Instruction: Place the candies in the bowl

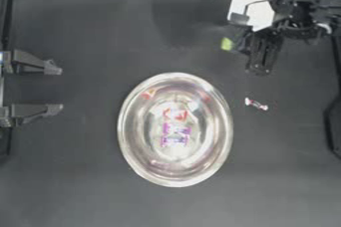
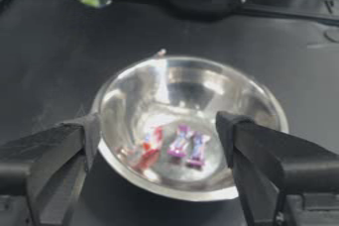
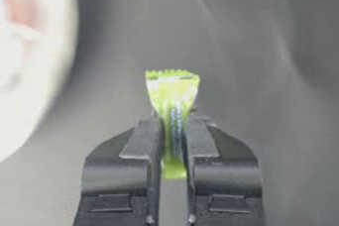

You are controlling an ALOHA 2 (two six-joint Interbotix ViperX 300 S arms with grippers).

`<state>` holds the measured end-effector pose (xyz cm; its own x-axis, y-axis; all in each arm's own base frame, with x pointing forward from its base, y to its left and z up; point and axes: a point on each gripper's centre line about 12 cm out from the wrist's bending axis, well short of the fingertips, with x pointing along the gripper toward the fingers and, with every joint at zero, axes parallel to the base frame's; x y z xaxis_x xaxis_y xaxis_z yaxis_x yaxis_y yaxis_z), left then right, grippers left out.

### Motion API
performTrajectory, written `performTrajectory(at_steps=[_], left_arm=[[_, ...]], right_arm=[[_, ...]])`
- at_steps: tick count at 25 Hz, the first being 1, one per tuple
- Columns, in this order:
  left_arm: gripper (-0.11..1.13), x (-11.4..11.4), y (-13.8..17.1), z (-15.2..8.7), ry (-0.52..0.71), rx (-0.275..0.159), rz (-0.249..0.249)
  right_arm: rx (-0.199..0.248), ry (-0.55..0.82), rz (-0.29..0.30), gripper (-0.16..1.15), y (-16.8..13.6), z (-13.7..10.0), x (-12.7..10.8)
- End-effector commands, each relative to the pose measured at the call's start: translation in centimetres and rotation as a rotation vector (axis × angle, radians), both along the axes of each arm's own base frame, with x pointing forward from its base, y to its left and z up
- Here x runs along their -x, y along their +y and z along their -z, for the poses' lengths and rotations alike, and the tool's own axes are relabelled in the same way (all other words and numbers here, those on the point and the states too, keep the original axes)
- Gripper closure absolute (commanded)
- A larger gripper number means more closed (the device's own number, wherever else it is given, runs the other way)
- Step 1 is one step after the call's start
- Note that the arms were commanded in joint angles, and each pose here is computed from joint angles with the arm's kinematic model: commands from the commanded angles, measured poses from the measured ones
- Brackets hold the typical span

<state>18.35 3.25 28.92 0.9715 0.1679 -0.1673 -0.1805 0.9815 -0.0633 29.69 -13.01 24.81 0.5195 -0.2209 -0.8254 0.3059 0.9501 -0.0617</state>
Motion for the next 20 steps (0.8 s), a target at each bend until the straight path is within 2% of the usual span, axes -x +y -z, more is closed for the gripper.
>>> performTrajectory(at_steps=[1,5,9,16,18,20], left_arm=[[0.02,-0.3,0.2,-0.7,-0.010,0.001,-0.008],[0.02,-0.3,0.3,-0.6,-0.005,0.001,-0.014],[0.02,-0.5,0.4,-0.4,0.007,0.004,-0.017],[0.02,-0.5,0.4,-0.2,0.014,0.007,-0.017],[0.02,-0.5,0.4,-0.1,0.017,0.008,-0.017],[0.02,-0.5,0.4,-0.1,0.017,0.007,-0.017]], right_arm=[[0.011,-0.111,-0.070,0.59,2.3,-3.7,-1.7],[-0.001,-0.169,-0.153,0.59,5.0,-4.7,-4.1],[-0.009,-0.186,-0.208,0.59,6.6,-3.7,-6.7],[-0.052,-0.145,-0.230,0.57,7.8,-0.2,-9.6],[-0.060,-0.134,-0.227,0.50,7.8,0.8,-10.1],[-0.071,-0.116,-0.224,0.36,7.8,1.6,-10.3]])
